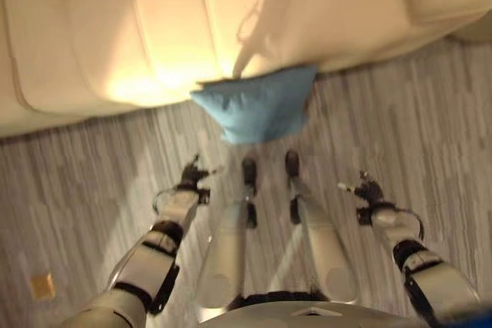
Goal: Pick up all the scattered cushions and arrange them neatly on the sofa.
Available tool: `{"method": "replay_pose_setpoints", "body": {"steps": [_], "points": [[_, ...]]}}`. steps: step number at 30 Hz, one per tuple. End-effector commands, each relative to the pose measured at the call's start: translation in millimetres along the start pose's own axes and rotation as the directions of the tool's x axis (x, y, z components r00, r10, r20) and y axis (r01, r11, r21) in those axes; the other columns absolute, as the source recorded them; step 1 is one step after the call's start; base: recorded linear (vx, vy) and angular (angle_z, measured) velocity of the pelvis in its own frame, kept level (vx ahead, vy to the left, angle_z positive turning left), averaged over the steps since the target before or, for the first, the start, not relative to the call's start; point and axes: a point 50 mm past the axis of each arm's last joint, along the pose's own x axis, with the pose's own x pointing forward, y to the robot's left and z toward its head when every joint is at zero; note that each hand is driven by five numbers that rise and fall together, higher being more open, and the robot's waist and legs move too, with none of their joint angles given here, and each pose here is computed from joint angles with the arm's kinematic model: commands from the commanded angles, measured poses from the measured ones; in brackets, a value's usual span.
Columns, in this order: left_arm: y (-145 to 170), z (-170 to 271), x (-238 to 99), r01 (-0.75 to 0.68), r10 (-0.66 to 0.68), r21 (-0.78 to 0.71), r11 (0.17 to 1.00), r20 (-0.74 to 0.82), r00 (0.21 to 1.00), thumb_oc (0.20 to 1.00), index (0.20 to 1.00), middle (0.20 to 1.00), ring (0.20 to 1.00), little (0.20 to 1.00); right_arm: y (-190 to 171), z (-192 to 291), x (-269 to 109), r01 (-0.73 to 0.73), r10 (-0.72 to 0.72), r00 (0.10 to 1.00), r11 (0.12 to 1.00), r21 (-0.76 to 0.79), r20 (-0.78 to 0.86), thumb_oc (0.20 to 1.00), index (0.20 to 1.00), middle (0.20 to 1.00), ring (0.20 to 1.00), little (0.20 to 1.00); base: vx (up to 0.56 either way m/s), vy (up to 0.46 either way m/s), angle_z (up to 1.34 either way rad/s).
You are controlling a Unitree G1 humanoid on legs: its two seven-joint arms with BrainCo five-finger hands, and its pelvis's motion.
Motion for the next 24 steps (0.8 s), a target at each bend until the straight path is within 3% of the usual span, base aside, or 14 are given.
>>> {"method": "replay_pose_setpoints", "body": {"steps": [1, 4, 8, 10, 19, 24], "points": [[8, -34, -13, -0.106, 0.102, -0.067, 0.992, -0.066, 0.993, 1.0, 1.0, 1.0, 1.0, 1.0, -18, -18, -11, 0.115, -0.114, 0.993, 0.993, -0.038, 0.038, 1.0, 1.0, 1.0, 1.0, 1.0, -0.18, -0.111, 0.15], [10, 29, 3, -0.154, 0.171, -0.15, 0.977, 0.109, 0.979, 1.0, 1.0, 1.0, 1.0, 1.0, -26, 74, 4, 0.24, -0.231, 0.911, 0.971, 0.017, 0.342, 1.0, 1.0, 1.0, 1.0, 1.0, -0.17, -0.13, 0.13], [23, 85, 12, -0.146, 0.196, -0.216, 0.965, 0.23, 0.953, 1.0, 1.0, 1.0, 1.0, 1.0, -38, 139, 7, 0.229, -0.253, 0.844, 0.967, 0.11, 0.472, 1.0, 1.0, 1.0, 1.0, 1.0, -0.04, -0.084, 0.26], [37, 148, 12, -0.113, 0.215, -0.278, 0.954, 0.37, 0.904, 1.0, 1.0, 1.0, 1.0, 1.0, -46, 197, 0, 0.196, -0.257, 0.767, 0.966, 0.167, 0.588, 1.0, 1.0, 1.0, 1.0, 1.0, -0.06, -0.061, 0.15], [37, 222, 2, -0.047, 0.206, -0.315, 0.948, 0.494, 0.845, 1.0, 1.0, 1.0, 1.0, 1.0, -53, 237, -4, 0.142, -0.263, 0.745, 0.96, 0.24, 0.613, 1.0, 1.0, 1.0, 1.0, 1.0, 0.03, 0.019, 0.02], [43, 238, 1, -0.105, 0.233, -0.273, 0.956, 0.494, 0.838, 1.0, 1.0, 1.0, 1.0, 1.0, -60, 257, -8, 0.123, -0.268, 0.725, 0.957, 0.263, 0.635, 1.0, 1.0, 1.0, 1.0, 1.0, 0.03, 0.035, -0.05]]}}
